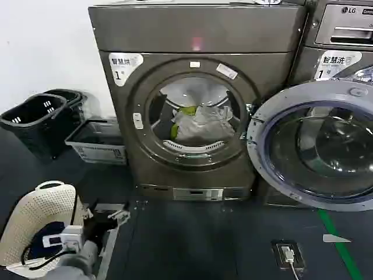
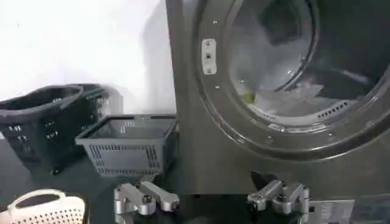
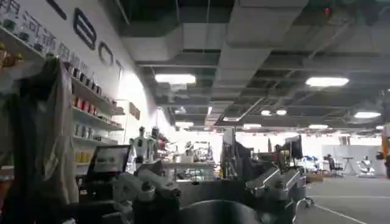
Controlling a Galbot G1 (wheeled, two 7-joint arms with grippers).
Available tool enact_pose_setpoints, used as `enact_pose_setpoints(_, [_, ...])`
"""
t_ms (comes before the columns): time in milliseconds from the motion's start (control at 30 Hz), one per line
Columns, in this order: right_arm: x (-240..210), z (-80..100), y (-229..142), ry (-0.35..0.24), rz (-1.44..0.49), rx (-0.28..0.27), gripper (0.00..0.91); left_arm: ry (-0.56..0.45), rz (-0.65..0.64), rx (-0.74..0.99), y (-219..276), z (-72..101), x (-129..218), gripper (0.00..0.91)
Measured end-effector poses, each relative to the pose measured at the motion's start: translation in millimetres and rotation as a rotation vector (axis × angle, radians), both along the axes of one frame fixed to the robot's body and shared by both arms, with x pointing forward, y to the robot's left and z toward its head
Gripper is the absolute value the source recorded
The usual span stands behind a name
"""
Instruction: Grasp the clothes from the dryer.
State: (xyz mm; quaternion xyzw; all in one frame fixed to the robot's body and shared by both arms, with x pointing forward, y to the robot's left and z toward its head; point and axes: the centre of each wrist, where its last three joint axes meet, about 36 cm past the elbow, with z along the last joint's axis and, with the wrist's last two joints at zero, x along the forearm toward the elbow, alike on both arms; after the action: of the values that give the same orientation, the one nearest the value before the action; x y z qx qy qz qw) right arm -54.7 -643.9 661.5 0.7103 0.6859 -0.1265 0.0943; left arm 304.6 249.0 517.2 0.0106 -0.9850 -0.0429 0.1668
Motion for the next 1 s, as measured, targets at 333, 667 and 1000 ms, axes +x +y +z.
enact_pose_setpoints(333, [-2.6,-11.1,-3.7,-0.012,-0.019,-0.038,0.907,0.009,-0.015,0.001,-3.9,-2.0,-0.5,0.907])
enact_pose_setpoints(667, [-4.5,-13.3,-5.5,-0.023,-0.03,-0.045,0.907,0.015,-0.025,0.001,-7.0,-3.3,-1.2,0.907])
enact_pose_setpoints(1000, [-5.7,-16.0,-7.1,-0.029,-0.036,-0.044,0.907,0.021,-0.028,0.0,-8.5,-5.3,-0.8,0.907])
